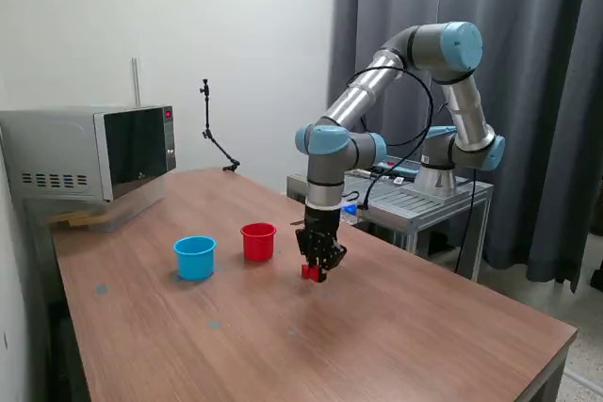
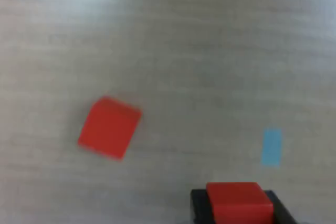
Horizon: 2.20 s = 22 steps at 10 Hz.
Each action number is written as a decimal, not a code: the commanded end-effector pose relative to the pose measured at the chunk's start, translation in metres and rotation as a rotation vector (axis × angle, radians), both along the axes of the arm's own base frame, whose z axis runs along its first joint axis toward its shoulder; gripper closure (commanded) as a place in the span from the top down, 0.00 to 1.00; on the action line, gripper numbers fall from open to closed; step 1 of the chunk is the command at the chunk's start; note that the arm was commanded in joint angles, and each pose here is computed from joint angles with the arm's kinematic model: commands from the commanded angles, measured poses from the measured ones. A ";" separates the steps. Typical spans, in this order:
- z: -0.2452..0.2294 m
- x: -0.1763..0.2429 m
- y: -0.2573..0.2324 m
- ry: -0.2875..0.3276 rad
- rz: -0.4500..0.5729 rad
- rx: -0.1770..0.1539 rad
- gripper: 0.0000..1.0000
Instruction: Place red objects in the red bin, and blue objects in the blue bin.
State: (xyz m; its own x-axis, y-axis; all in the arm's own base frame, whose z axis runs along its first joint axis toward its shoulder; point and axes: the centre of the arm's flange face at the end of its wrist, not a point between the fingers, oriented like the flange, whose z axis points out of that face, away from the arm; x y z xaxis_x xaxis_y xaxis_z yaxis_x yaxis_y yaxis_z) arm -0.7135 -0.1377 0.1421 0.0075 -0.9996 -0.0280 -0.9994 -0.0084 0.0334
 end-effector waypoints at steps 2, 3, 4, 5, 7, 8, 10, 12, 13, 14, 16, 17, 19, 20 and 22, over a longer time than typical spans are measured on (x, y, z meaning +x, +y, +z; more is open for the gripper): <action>0.037 -0.033 0.064 0.045 -0.092 0.002 0.00; 0.042 -0.029 0.094 0.021 -0.134 0.002 0.00; 0.052 -0.028 0.114 0.031 -0.160 0.003 0.00; 0.069 -0.026 0.121 0.052 -0.172 0.004 0.00; 0.084 -0.014 0.139 0.054 -0.238 0.003 0.00; 0.098 -0.005 0.138 0.056 -0.240 0.003 0.00; 0.111 0.013 0.159 0.036 -0.277 0.002 0.00; 0.099 0.022 0.161 -0.002 -0.283 -0.002 0.00; 0.097 0.023 0.163 -0.007 -0.287 -0.006 0.00; 0.097 0.024 0.180 -0.007 -0.313 -0.007 0.00; 0.092 0.025 0.196 -0.014 -0.336 -0.013 0.00; 0.094 0.023 0.210 -0.008 -0.355 -0.012 0.00; 0.073 0.020 0.215 -0.036 -0.361 -0.019 0.00; 0.068 0.020 0.215 -0.044 -0.361 -0.020 0.00; 0.065 0.019 0.215 -0.047 -0.364 -0.020 0.00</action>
State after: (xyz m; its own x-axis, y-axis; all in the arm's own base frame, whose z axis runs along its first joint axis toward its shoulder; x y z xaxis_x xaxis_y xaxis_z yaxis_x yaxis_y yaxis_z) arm -0.6934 0.0761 0.2115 -0.3453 -0.9384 -0.0161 -0.9384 0.3455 -0.0103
